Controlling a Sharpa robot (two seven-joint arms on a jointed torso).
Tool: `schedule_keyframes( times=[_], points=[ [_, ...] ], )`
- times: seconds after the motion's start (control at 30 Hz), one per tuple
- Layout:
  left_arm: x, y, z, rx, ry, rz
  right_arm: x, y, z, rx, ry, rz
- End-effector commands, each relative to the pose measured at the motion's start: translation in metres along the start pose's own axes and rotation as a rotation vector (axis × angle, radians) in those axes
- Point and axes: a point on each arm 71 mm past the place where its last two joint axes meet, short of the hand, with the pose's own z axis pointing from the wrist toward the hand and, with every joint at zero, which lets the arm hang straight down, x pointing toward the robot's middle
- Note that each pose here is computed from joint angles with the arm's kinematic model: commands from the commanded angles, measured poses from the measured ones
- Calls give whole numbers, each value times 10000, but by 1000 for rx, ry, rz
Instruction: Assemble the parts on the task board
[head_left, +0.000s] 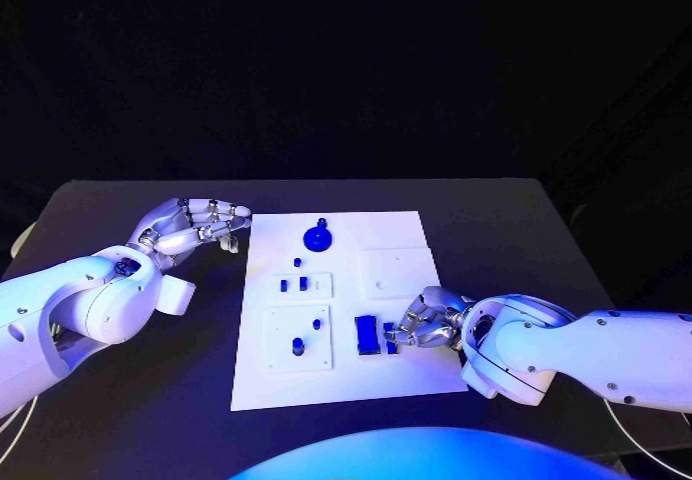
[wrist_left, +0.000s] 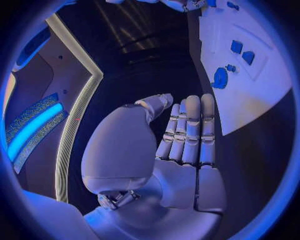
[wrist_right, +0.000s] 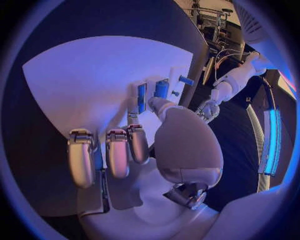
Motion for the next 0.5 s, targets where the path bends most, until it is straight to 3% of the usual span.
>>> schedule_keyframes(
  times=[0.03,0.5],
  points=[
    [34,-2,2,1,25,-12,29,3,0,-1,25,-33],
    [29,1,1,-2,23,-11,19,1,-10,-19,27,-40]
  ],
)
